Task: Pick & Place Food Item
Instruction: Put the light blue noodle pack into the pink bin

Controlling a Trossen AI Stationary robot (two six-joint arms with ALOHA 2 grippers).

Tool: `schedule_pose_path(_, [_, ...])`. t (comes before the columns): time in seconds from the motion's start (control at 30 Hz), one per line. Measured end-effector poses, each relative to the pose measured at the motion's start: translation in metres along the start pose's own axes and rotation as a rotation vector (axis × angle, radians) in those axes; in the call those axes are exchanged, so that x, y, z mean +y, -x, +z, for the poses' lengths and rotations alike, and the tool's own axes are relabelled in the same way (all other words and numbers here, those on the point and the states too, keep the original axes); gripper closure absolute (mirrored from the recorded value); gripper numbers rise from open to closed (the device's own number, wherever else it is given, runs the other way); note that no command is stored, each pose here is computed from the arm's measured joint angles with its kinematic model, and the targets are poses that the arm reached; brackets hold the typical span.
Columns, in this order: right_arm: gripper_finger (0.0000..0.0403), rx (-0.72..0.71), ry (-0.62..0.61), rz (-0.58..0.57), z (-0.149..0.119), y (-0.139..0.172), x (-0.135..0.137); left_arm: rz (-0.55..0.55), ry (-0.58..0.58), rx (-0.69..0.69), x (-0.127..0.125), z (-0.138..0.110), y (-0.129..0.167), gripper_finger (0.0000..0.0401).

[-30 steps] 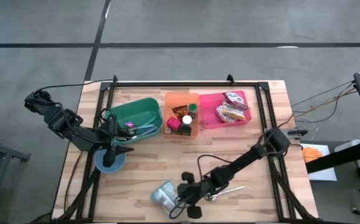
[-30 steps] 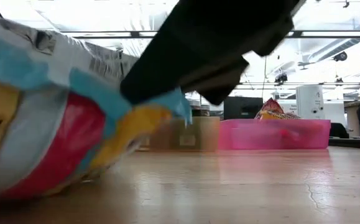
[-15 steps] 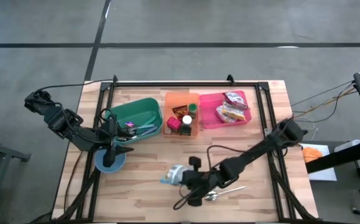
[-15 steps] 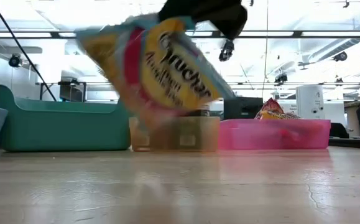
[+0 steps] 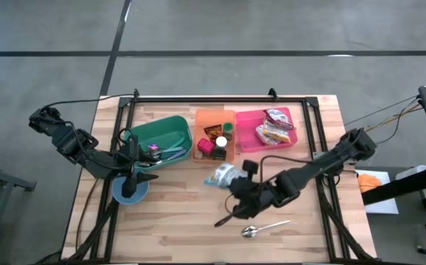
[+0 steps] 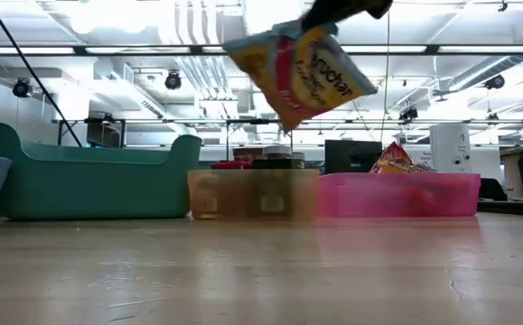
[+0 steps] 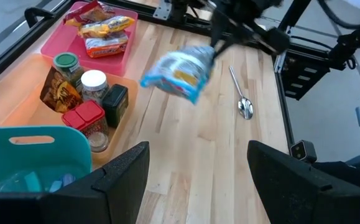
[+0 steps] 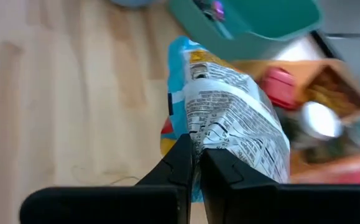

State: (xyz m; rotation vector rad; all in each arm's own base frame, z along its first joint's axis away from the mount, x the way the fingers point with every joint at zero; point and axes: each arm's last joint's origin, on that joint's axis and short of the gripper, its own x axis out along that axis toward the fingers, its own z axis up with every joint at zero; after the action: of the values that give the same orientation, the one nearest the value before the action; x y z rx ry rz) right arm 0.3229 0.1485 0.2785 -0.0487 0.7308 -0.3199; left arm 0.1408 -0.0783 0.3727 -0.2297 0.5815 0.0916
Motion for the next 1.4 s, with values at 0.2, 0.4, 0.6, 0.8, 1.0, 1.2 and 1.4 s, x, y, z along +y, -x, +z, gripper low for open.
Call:
schedule_pose_path(0.2, [0.0392, 0.071, 0.031, -0.108, 0.004, 0.005, -0.036, 0.000, -0.002, -0.001, 0.000, 0.000, 0.000, 0.0130])
schedule_pose_path(0.4, [0.0392, 0.195, 0.164, -0.198, 0.002, 0.002, -0.071, 0.000, -0.002, 0.000, 0.000, 0.000, 0.000, 0.0130])
schedule_pose_path(0.6, [0.0392, 0.291, 0.267, -0.253, 0.003, -0.003, -0.101, 0.000, -0.002, 0.000, 0.000, 0.000, 0.000, 0.0130])
schedule_pose_path(0.8, [0.0392, 0.378, 0.368, -0.289, 0.005, -0.013, -0.128, 0.000, -0.002, 0.000, 0.000, 0.000, 0.000, 0.0130])
schedule_pose_path(1.0, [0.0392, 0.451, 0.432, -0.318, 0.007, -0.022, -0.157, 0.000, -0.002, 0.000, 0.000, 0.000, 0.000, 0.0130])
schedule_pose_path(1.2, [0.0392, 0.515, 0.420, -0.353, 0.005, -0.028, -0.183, 0.000, -0.003, 0.000, 0.000, 0.000, 0.000, 0.0130])
schedule_pose_path(1.4, [0.0392, 0.551, 0.383, -0.405, 0.003, -0.032, -0.201, 0.000, -0.003, 0.000, 0.000, 0.000, 0.000, 0.0130])
